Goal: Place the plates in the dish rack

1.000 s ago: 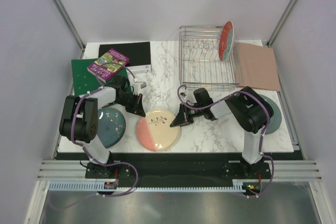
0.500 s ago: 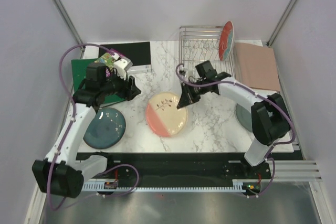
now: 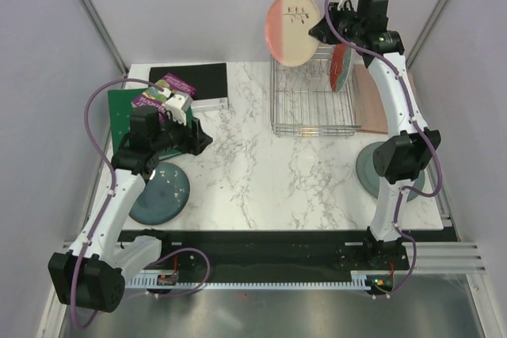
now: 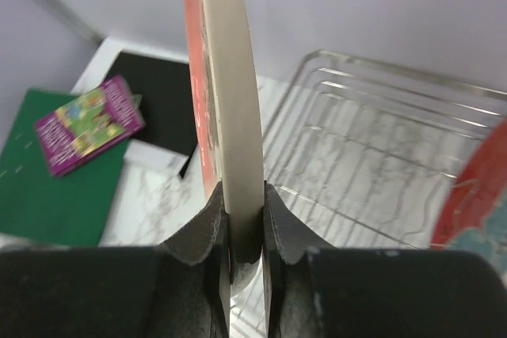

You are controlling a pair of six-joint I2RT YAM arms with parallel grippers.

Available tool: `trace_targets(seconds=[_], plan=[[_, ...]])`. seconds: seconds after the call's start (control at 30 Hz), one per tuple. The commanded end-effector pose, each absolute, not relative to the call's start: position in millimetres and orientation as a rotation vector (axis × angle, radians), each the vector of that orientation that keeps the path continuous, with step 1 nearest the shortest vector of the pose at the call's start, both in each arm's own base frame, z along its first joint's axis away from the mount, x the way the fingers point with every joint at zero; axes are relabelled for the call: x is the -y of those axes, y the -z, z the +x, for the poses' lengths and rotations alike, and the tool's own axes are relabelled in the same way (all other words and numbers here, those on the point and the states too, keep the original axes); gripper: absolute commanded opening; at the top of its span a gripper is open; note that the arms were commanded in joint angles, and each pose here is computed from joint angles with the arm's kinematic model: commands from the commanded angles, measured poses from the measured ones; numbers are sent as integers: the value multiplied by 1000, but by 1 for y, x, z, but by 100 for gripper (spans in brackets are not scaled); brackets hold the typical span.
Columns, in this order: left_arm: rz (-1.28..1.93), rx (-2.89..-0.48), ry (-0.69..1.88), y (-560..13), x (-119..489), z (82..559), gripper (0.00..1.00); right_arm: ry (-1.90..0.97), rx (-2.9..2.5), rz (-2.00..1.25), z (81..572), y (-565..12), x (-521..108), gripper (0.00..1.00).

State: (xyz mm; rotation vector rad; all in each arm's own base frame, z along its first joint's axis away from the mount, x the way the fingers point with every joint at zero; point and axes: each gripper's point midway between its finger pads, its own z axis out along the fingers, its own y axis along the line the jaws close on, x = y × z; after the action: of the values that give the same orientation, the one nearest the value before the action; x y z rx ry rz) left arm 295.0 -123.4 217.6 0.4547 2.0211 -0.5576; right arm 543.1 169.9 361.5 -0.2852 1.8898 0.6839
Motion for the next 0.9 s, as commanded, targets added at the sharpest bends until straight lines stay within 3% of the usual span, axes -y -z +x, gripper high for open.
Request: trace_targets(seconds=[0.0, 0.27, 0.87], plan=[[412, -1975, 624, -229, 132, 302, 70, -421, -1701, -28, 579, -413, -134, 0], [410, -1997, 623, -218, 132, 302, 70, 123, -1522, 306, 584, -440, -65, 0], [415, -2014, 637, -209, 134, 304, 69, 419, -1770, 195, 593, -344, -49, 0]])
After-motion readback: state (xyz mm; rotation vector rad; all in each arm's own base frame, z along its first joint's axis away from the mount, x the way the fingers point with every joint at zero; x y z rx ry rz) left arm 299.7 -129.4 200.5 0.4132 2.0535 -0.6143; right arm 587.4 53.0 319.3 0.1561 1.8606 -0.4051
